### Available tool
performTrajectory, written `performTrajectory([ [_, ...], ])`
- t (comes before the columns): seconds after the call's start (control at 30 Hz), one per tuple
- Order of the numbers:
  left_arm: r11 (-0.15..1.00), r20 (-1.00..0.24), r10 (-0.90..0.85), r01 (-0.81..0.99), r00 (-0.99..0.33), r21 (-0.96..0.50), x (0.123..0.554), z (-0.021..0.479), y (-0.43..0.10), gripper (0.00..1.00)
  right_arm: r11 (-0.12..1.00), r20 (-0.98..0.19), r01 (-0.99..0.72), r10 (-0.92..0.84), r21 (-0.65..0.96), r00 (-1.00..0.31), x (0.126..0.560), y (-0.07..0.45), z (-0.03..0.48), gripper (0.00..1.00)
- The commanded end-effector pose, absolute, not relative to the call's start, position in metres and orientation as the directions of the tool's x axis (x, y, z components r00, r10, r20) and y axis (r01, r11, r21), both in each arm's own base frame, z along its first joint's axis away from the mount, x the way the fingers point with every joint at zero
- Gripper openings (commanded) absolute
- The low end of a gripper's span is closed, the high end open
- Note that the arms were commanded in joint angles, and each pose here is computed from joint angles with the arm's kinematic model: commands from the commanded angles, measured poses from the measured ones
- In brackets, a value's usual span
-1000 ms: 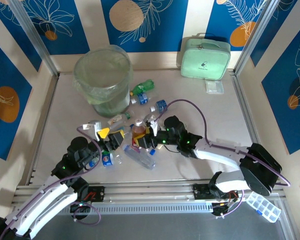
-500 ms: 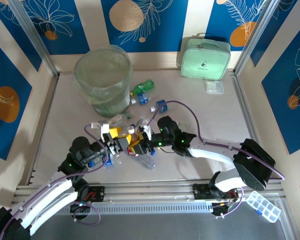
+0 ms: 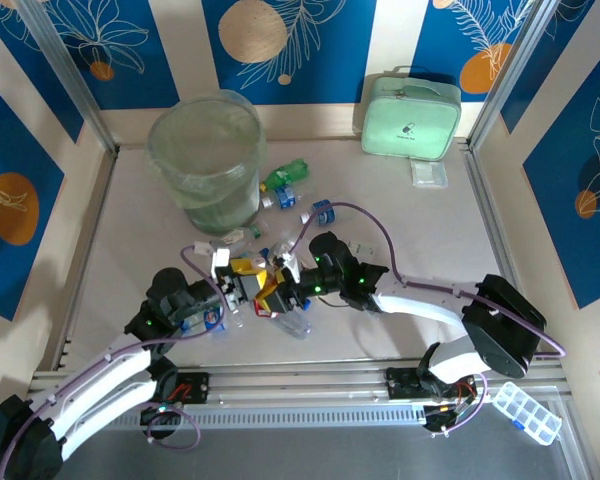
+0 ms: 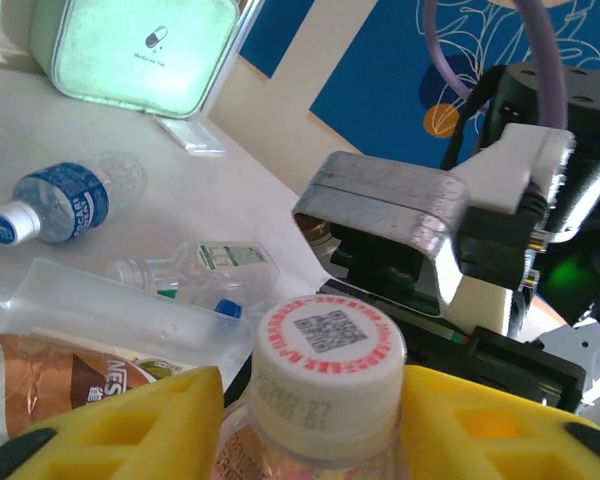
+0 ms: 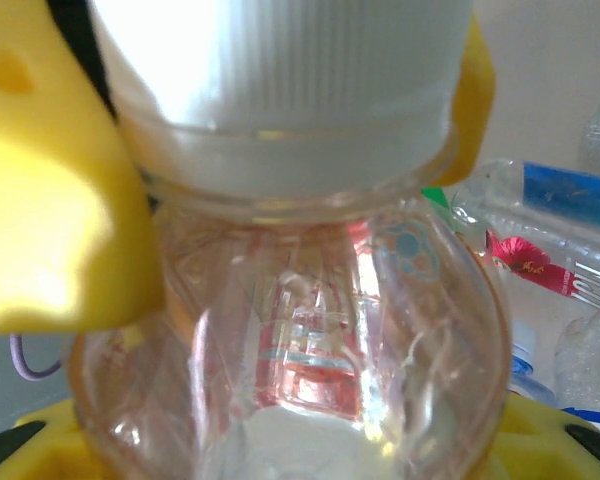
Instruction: Put the plastic bottles in the bin
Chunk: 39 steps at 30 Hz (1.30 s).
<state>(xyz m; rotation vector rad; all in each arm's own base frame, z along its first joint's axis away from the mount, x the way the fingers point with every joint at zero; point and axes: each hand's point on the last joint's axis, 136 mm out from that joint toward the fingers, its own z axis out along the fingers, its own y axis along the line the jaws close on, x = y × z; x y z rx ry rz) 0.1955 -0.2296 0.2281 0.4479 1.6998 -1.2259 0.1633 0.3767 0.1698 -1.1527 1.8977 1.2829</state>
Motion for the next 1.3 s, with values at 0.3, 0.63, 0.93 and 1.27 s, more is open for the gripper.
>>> performTrajectory([
  [0.3,0.421,-0.873,-0.242,0.765,-0.424,-0.488,0.192,0.244,-0.227,0.52,0.097,-0.834,-0.909,-0.368,0.406,-0.412,0.154,0.391,0.181,0.30],
  [0.63,0.425,-0.878,-0.250,0.769,-0.408,-0.478,0.190,0.247,-0.224,0.26,0.142,-0.844,-0.916,-0.357,0.374,-0.400,0.160,0.388,0.181,0.31],
  [0.93,0.458,-0.886,-0.279,0.760,-0.369,-0.461,0.189,0.254,-0.213,0.19,0.280,-0.846,-0.903,-0.341,0.325,-0.410,0.180,0.383,0.174,0.59],
  [1.27,0.555,-0.894,-0.342,0.706,-0.289,-0.440,0.189,0.264,-0.185,0.10,0.403,-0.852,-0.895,-0.384,0.192,-0.356,0.180,0.392,0.185,0.95],
])
